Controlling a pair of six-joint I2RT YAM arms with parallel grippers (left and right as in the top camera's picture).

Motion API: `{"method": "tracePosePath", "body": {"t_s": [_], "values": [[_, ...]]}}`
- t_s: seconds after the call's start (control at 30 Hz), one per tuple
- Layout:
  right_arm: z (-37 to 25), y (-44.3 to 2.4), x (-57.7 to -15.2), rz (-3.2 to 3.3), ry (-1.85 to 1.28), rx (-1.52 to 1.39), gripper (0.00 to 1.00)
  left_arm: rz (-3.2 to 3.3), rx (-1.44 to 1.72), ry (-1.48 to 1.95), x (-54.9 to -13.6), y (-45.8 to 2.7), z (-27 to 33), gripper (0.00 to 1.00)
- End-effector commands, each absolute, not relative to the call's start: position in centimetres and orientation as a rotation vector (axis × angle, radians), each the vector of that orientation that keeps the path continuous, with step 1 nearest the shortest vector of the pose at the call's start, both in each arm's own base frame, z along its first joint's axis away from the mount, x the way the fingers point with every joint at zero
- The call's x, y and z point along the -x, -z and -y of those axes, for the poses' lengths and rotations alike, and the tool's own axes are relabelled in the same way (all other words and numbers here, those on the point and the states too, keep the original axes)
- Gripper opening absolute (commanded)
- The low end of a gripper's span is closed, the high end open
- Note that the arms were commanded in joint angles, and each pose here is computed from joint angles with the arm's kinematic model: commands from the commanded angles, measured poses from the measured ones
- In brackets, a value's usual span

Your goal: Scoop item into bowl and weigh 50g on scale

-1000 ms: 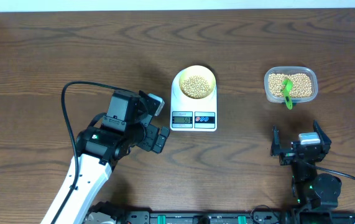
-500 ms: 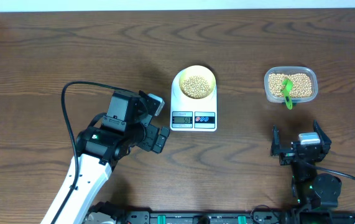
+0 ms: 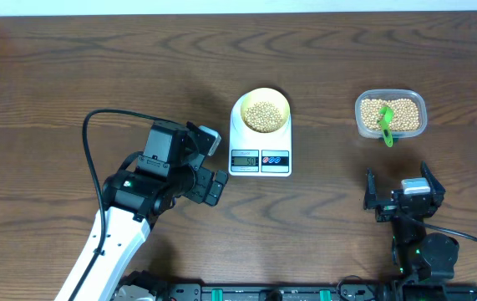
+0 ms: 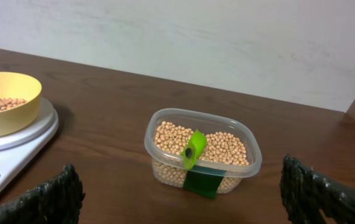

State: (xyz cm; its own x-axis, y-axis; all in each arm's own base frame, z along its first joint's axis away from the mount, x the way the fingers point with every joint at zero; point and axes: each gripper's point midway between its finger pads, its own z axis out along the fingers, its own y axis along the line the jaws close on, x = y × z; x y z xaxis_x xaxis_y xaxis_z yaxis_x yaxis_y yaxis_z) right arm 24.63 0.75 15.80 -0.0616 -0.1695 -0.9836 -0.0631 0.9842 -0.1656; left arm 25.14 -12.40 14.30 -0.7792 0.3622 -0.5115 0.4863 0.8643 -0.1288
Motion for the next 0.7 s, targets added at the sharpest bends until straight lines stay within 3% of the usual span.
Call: {"method": "tracePosePath", "body": {"t_s": [0.0, 0.43, 0.67], "values": [[-0.4, -15.7, -24.6, -1.636, 0.092, 0.154, 0.99, -2.558, -0.611, 0.341, -25.2, -14.2, 12.2, 0.98], [-0.4, -15.7, -24.6, -1.636, 0.092, 0.153, 0.99, -2.574, -0.612, 0.341, -24.6, -14.2, 12.0, 0.98], [-0.4, -15.7, -24.6, -1.636, 0.092, 0.154, 0.99, -2.416, -0.596, 0.345, -25.0, -17.7, 12.1, 0.98]]}}
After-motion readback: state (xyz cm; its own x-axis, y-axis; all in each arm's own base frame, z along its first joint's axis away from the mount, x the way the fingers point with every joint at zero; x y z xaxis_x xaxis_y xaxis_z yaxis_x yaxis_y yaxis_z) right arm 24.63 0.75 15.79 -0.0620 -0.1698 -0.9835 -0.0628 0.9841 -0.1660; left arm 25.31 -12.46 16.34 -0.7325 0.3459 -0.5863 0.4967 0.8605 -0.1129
